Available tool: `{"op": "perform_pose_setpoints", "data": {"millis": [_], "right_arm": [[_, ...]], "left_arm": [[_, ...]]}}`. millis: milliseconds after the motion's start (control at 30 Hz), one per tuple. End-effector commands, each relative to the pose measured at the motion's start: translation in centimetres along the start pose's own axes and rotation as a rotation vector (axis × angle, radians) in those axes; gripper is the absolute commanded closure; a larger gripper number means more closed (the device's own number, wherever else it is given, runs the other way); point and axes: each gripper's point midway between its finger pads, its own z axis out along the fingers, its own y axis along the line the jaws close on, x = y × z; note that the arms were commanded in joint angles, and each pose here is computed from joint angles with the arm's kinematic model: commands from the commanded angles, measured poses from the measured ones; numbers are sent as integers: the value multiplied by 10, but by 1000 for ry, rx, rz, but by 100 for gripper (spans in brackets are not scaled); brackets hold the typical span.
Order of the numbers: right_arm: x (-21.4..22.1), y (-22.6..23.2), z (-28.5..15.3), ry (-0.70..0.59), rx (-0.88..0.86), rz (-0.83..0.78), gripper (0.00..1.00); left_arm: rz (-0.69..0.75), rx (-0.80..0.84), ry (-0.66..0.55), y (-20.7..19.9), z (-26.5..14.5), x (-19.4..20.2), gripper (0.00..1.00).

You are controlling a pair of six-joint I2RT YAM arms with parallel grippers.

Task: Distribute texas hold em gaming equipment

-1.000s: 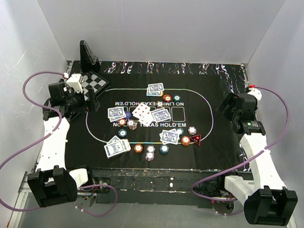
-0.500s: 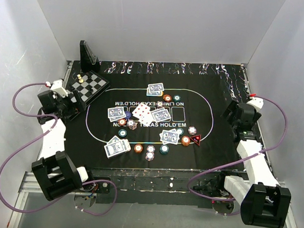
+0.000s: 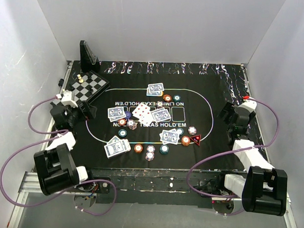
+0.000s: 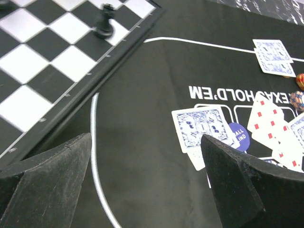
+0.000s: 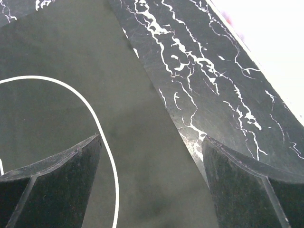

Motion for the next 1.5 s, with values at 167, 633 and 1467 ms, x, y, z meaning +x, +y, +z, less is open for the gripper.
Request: {"op": "perform_pose_setpoints", "data": {"millis": [167, 633, 1467], "right_arm": [[-17, 10, 11, -115, -52, -8, 6], [-16, 1, 10, -179, -21, -1, 5], [14, 24, 20, -195, -177, -81, 4]], "left_arm": [[124, 50, -175, -29, 33, -8, 0], [169, -145, -236, -21, 32, 6, 0], [251, -74, -163, -37, 52, 19, 0]]}}
